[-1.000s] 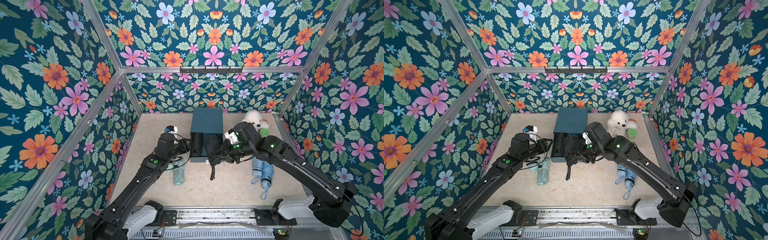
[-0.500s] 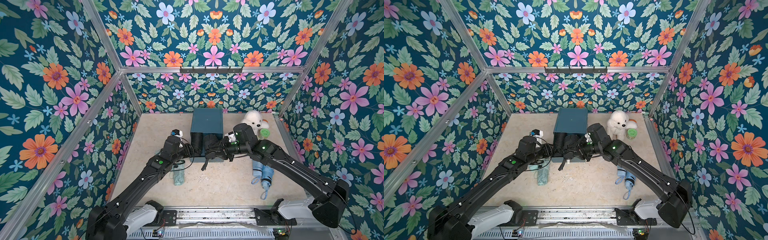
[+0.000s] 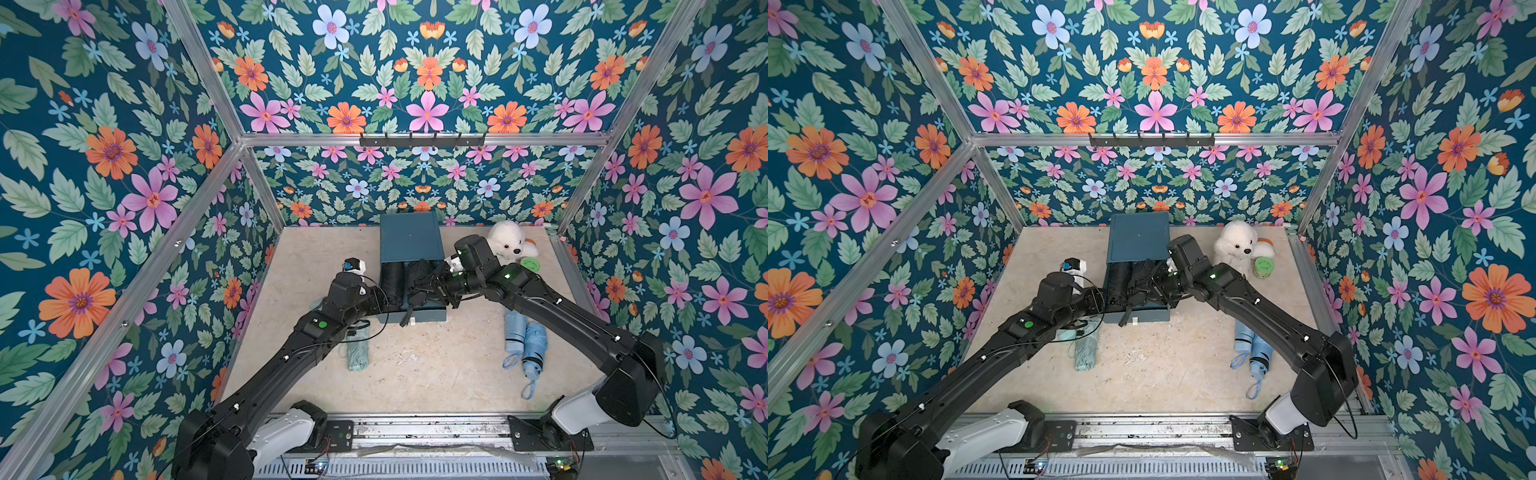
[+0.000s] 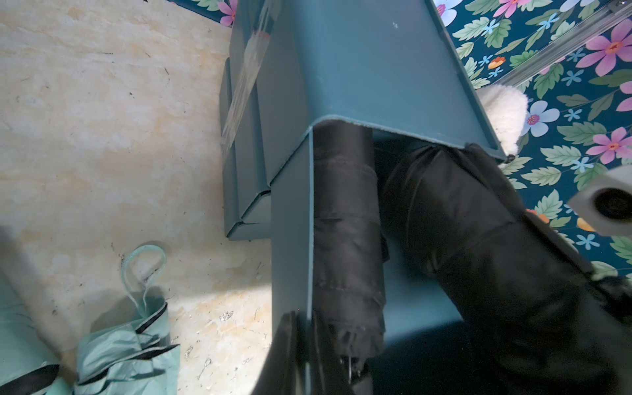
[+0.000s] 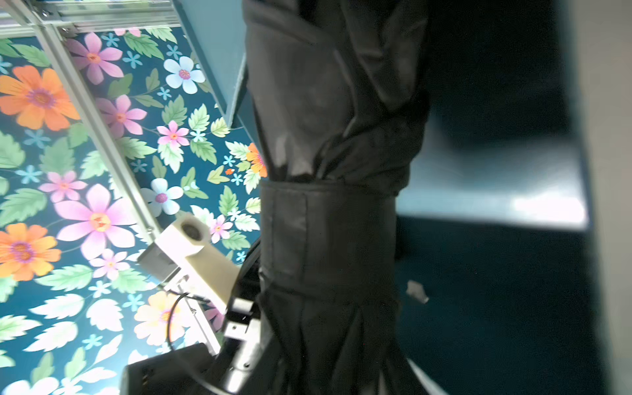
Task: Place the umbrella in the drawer by color
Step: Place the umbrella in the drawer.
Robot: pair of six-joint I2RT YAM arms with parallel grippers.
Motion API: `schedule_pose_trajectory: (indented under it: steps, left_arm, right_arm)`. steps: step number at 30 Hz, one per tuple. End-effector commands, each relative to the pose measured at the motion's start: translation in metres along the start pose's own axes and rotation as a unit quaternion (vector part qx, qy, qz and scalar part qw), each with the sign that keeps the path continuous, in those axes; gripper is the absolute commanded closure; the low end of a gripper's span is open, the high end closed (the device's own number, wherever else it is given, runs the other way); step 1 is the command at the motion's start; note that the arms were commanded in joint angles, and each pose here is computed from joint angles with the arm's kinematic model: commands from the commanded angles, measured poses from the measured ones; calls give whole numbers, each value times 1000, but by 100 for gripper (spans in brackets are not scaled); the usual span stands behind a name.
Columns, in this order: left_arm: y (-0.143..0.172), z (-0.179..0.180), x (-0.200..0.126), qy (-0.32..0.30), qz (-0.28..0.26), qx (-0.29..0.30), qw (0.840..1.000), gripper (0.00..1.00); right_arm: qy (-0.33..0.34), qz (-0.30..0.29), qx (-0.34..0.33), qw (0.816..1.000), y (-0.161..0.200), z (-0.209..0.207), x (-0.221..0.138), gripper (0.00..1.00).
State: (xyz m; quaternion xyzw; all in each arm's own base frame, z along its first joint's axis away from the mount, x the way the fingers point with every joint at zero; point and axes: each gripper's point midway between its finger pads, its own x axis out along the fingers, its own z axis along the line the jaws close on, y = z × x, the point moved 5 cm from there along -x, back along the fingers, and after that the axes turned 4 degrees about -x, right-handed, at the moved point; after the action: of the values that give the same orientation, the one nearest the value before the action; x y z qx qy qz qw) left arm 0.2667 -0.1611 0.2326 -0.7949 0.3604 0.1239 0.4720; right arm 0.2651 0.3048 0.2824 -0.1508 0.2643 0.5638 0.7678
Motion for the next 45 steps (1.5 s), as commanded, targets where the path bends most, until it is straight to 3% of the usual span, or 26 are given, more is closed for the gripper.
schedule_pose_trajectory:
  steps: [1, 8, 15, 22, 26, 30, 36, 39, 43, 45]
  left_arm:
    - [6, 4, 1, -7, 17, 2, 1000, 89]
    - [4, 1, 3, -3, 20, 4, 1000, 90]
    - [3, -5, 5, 9, 29, -11, 999, 86]
    - [0, -11, 4, 15, 27, -24, 999, 83]
    - [-2, -13, 4, 18, 27, -32, 999, 79]
    - [-1, -11, 7, 14, 29, -38, 999, 79]
    - [1, -10, 11, 10, 35, -45, 998, 79]
    - [2, -10, 13, 13, 36, -50, 998, 79]
    - [1, -11, 12, 16, 34, -55, 998, 78]
    - [1, -12, 12, 18, 33, -56, 998, 76]
  right_arm:
    - [-17, -35, -43, 998, -10, 5, 1, 100]
    - [-19, -61, -78, 995, -16, 3, 3, 100]
    - [37, -86, -113, 989, -23, -5, 9, 100]
    - [84, -102, -127, 983, -20, -7, 4, 53]
    - [105, -116, -141, 978, -18, -3, -6, 37]
    - [127, -126, -160, 971, -15, 0, -13, 33]
    - [191, -160, -211, 945, -8, 7, -25, 34]
    - [223, -172, -238, 929, -2, 9, -27, 44]
    - [245, -178, -263, 916, 5, 11, -24, 75]
    - [245, -177, -271, 914, 9, 13, -24, 82]
